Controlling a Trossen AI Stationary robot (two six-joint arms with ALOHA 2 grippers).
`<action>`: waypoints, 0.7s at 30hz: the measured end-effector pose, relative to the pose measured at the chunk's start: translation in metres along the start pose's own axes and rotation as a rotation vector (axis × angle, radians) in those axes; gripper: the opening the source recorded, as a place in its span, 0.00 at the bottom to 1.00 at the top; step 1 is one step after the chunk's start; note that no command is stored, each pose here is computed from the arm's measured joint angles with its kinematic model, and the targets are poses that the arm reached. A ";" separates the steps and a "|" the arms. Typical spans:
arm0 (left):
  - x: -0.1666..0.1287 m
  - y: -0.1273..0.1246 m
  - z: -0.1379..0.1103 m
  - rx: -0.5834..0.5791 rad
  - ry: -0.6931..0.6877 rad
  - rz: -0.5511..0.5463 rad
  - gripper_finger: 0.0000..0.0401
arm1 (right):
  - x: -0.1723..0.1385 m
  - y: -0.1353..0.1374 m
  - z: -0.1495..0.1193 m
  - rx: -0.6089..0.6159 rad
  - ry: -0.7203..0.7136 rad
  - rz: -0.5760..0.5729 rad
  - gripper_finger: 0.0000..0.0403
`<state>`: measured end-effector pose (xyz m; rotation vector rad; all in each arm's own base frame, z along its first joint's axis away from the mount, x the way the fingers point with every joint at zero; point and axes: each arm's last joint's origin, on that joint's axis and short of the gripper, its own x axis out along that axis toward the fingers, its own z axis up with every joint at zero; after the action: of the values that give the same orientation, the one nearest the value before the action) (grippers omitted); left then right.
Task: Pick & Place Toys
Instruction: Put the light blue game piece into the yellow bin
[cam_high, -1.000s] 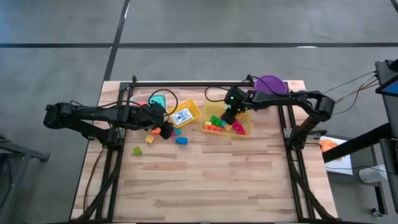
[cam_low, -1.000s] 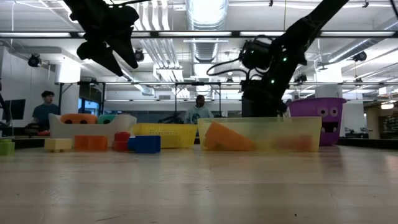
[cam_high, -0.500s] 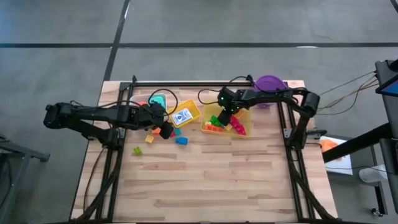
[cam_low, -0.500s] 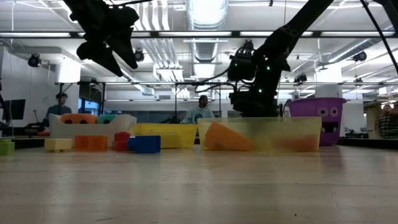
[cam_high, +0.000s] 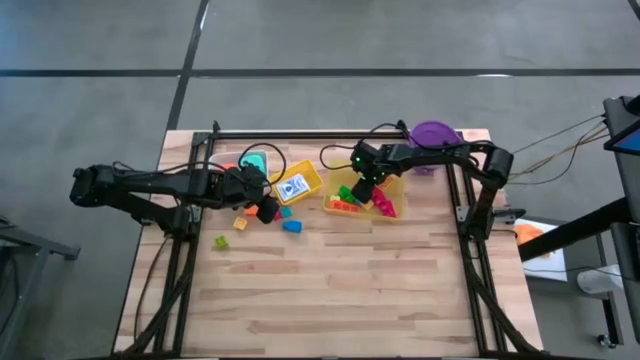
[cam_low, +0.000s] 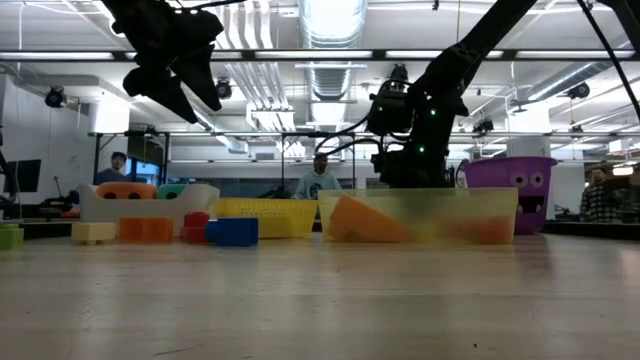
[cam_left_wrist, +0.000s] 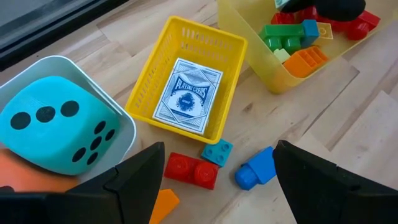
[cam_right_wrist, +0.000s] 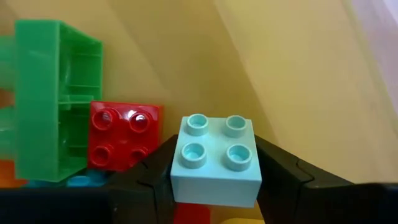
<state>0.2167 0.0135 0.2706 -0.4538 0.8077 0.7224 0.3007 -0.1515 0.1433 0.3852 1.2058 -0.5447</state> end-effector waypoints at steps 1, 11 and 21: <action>0.000 0.000 0.000 0.000 0.000 0.000 0.74 | 0.000 0.000 0.000 -0.001 0.000 0.005 0.41; 0.000 0.000 0.000 0.000 0.000 -0.001 0.74 | 0.000 0.002 -0.001 -0.007 0.012 0.057 0.42; 0.000 0.000 0.000 0.000 0.001 0.000 0.74 | 0.000 0.004 -0.002 -0.014 0.020 0.060 0.65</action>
<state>0.2168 0.0134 0.2704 -0.4538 0.8083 0.7219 0.3016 -0.1477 0.1429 0.4144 1.2127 -0.4809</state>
